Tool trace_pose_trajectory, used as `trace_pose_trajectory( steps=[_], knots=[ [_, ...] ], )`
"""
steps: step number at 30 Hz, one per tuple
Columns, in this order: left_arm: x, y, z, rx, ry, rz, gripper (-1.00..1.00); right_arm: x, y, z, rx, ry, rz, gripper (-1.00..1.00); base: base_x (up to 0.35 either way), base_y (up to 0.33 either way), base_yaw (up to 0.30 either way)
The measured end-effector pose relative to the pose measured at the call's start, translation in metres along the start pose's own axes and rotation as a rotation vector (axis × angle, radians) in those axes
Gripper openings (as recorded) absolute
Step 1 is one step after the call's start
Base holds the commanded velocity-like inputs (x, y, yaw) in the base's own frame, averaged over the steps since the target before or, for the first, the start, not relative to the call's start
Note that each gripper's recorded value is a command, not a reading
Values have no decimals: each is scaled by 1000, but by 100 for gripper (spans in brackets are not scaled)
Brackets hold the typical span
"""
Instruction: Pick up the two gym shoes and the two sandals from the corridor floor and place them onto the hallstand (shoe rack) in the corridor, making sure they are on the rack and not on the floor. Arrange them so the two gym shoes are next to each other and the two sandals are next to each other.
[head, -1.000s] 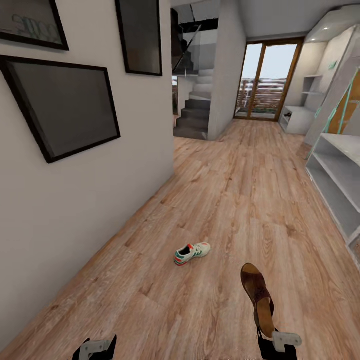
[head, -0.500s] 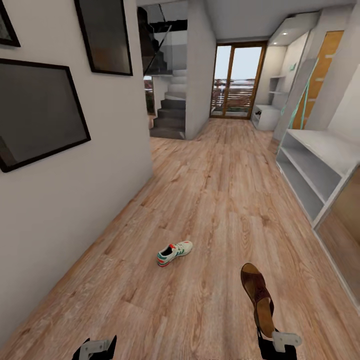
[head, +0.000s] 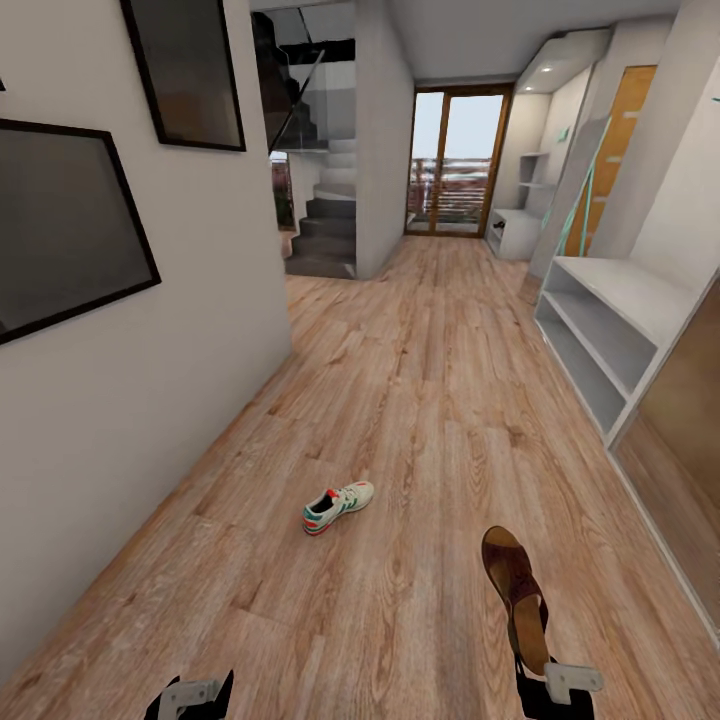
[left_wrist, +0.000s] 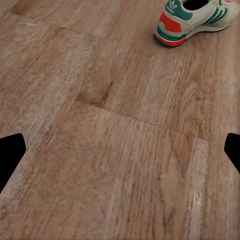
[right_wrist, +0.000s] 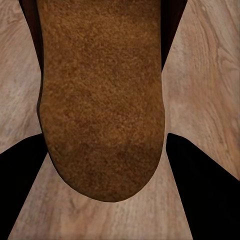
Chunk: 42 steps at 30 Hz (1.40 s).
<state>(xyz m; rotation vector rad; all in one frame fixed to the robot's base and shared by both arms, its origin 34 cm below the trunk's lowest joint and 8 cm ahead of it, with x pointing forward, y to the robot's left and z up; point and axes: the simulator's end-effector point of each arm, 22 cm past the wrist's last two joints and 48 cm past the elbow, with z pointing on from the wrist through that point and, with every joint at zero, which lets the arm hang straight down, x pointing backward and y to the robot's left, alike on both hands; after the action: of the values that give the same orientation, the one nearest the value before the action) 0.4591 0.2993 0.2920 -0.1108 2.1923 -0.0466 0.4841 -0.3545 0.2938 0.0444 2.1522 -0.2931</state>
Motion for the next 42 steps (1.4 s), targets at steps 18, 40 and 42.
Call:
trace_pose_trajectory(
  steps=[18, 40, 42],
  knots=[
    [0, 0, 0, -1, 0, 0, 100, 0, 5, -1, -5, 0, 5, -100, 66, 43, -42],
    [-1, 1, 0, -3, -1, -2, 100, 0, 4, -1, -4, 1, 5, -100, 266, 224, -253],
    [-1, 1, 0, -3, -1, -2, 100, 0, 4, -1, -4, 1, 5, -100, 251, 248, -261]
  ],
)
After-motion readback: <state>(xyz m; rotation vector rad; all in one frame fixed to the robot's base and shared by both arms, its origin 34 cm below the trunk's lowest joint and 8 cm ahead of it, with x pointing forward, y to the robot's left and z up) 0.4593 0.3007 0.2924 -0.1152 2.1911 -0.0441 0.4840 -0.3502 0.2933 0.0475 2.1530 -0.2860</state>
